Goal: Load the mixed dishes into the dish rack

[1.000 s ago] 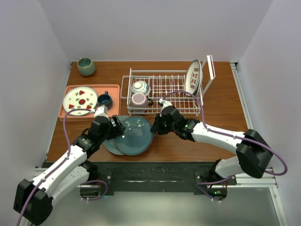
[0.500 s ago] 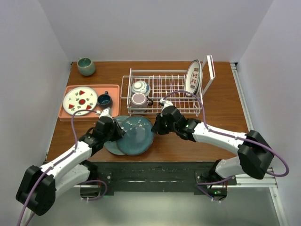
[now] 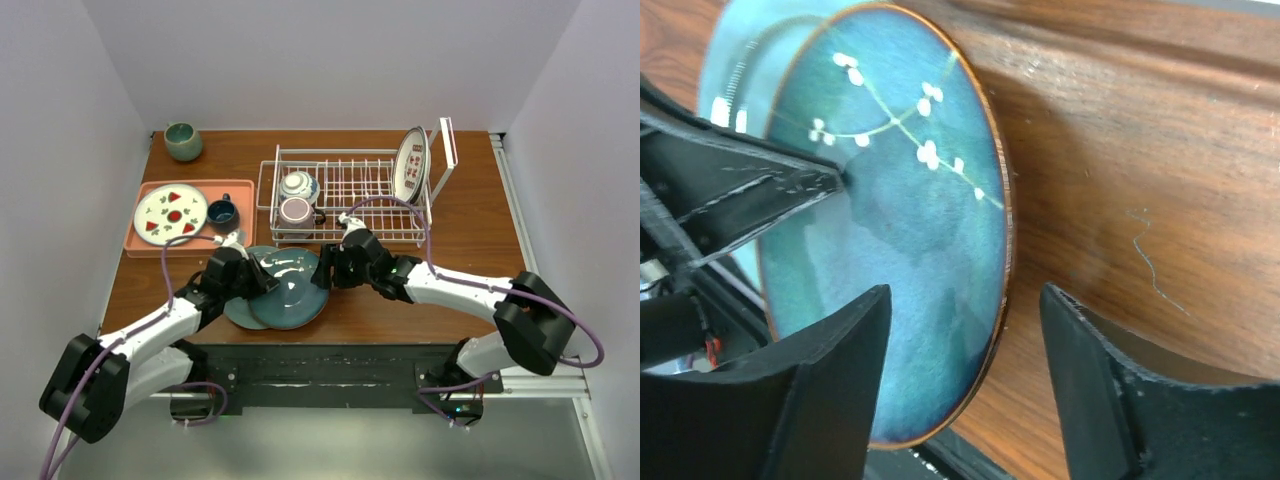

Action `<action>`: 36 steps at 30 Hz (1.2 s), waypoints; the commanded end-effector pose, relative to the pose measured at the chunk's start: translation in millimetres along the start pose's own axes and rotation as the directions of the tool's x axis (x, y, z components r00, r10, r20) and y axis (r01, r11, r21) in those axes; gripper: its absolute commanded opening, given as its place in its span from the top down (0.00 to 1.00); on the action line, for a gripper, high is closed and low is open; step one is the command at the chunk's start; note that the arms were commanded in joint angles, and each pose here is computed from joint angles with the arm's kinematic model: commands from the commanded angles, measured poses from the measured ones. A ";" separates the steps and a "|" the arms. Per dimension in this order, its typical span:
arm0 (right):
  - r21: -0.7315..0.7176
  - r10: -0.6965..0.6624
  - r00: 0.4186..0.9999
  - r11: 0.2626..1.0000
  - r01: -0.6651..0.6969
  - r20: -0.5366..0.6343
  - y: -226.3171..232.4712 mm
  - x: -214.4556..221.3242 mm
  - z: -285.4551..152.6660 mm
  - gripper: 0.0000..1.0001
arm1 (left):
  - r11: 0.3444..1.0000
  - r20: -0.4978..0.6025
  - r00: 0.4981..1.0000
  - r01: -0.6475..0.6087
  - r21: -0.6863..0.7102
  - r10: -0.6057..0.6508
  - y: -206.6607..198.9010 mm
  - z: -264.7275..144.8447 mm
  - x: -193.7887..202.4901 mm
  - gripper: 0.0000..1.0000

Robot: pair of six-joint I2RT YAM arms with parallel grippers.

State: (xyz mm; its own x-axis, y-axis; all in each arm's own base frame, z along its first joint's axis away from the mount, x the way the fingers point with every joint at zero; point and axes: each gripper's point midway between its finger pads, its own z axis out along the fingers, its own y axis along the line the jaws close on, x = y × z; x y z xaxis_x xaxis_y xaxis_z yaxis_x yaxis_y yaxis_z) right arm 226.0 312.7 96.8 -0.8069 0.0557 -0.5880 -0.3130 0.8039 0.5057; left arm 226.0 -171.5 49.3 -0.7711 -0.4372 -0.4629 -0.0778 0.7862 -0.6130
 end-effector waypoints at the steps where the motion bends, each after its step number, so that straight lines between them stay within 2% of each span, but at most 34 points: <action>1: -0.046 0.037 0.999 0.998 -0.036 0.008 6.9 2.8 10.5 0.30 | 0.997 -0.143 0.988 0.041 -0.064 -0.049 29.4 2.8 42.7 0.81; 6: -0.076 0.064 0.998 0.995 -0.063 0.005 7.7 9.4 17.6 0.28 | 0.998 -0.149 0.987 0.051 -0.032 -0.055 25.8 5.7 45.6 0.83; 12: -0.179 0.125 0.992 0.976 -0.120 0.017 18.0 15.4 21.6 0.32 | 0.998 -0.142 0.988 0.059 -0.023 -0.062 24.8 6.3 45.3 0.83; 20: -0.219 0.176 0.984 0.961 -0.167 0.021 19.3 19.8 27.8 0.49 | 0.998 -0.140 0.988 0.062 -0.016 -0.064 25.2 6.0 46.5 0.84; 23: -0.221 0.187 0.982 0.959 -0.177 0.024 19.1 19.6 28.3 0.60 | 0.998 -0.138 0.988 0.065 -0.008 -0.065 23.6 5.3 45.9 0.84; 26: -0.212 0.195 0.981 0.959 -0.186 0.022 17.9 20.1 28.7 0.73 | 0.998 -0.135 0.989 0.063 -0.002 -0.063 22.6 4.3 45.5 0.84; 27: -0.205 0.194 0.981 0.961 -0.186 0.020 16.6 20.8 29.6 0.82 | 0.998 -0.130 0.989 0.065 0.001 -0.064 21.7 3.6 44.6 0.84; 30: -0.164 0.184 0.983 0.969 -0.183 -0.011 13.7 23.8 32.0 1.00 | 0.998 -0.112 0.992 0.061 0.008 -0.060 19.0 1.2 40.0 0.81; 36: -0.146 0.166 0.986 0.975 -0.167 -0.023 13.7 22.3 24.4 1.00 | 0.999 -0.070 0.997 0.032 -0.030 -0.034 17.0 -9.4 25.5 0.75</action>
State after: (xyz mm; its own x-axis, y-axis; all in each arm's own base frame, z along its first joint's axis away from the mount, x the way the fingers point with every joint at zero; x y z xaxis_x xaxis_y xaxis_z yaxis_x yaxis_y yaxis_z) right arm 219.8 341.5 71.1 -0.8708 0.2490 -0.4239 -0.1692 0.6577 0.7340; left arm 220.2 -186.9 58.8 -0.7718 -0.4757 -0.4218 -0.0398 0.6983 -0.7147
